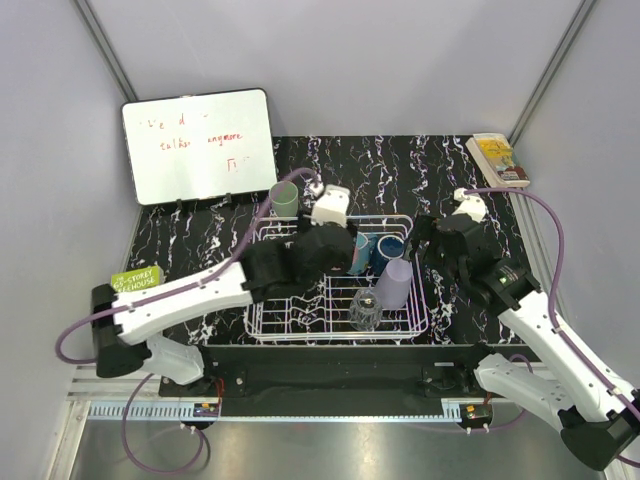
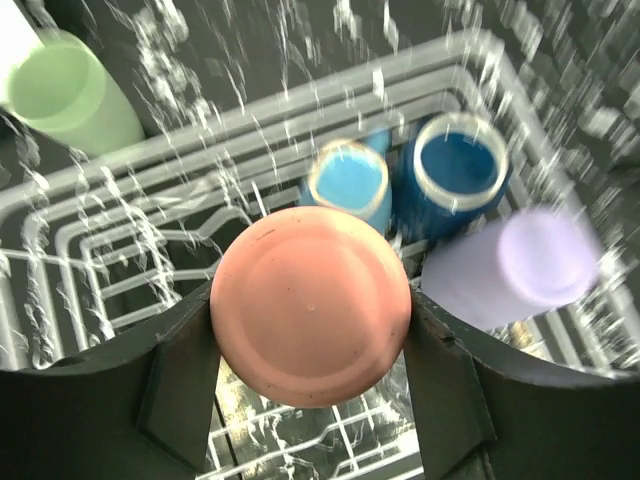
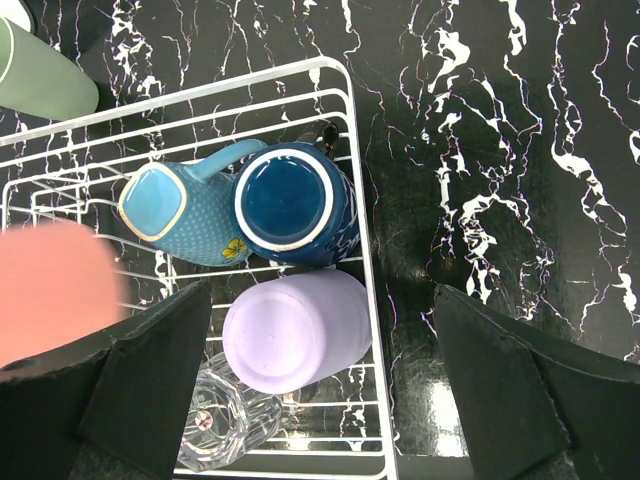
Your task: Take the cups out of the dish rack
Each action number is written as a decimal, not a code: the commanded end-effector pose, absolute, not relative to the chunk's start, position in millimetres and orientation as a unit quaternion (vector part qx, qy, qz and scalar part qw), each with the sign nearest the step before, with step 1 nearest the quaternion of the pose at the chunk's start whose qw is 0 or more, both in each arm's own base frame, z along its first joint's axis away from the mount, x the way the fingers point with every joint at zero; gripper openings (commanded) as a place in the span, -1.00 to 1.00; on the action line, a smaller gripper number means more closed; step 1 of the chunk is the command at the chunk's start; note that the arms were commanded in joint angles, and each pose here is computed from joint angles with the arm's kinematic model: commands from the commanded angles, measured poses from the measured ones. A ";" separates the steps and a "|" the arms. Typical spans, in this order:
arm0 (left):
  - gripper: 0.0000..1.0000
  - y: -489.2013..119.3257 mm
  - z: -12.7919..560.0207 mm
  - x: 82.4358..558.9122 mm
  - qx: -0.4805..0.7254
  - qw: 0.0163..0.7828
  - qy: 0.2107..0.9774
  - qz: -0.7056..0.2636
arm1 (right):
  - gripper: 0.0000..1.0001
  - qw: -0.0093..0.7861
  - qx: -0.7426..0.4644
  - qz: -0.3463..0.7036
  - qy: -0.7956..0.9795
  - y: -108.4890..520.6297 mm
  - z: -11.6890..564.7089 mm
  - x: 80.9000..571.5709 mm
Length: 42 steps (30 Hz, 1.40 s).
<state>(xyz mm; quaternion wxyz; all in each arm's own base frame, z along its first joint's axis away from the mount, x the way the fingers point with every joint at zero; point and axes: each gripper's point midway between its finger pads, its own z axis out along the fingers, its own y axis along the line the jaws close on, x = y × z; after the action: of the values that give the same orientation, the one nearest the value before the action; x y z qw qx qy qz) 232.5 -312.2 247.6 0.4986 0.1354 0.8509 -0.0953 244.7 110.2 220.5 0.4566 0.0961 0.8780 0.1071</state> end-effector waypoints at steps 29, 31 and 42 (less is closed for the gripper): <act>-1.00 -306.6 387.8 195.9 0.090 0.532 0.556 -0.632 | 0.99 0.517 0.007 0.529 0.673 208.0 364.2 196.8; -1.00 -311.1 386.4 194.1 0.094 0.522 0.555 -0.641 | 1.00 0.517 -0.003 0.541 0.664 210.9 369.3 193.6; -1.00 -331.0 370.3 192.3 0.117 0.481 0.569 -0.657 | 0.07 0.487 -0.064 0.603 0.628 237.9 388.4 182.5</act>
<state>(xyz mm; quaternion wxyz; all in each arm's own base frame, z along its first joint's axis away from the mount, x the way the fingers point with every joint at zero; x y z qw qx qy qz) 203.1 -326.4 353.4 0.4854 0.0936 0.5998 -0.6292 197.8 225.3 363.9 0.4951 -0.0180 0.6670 0.5565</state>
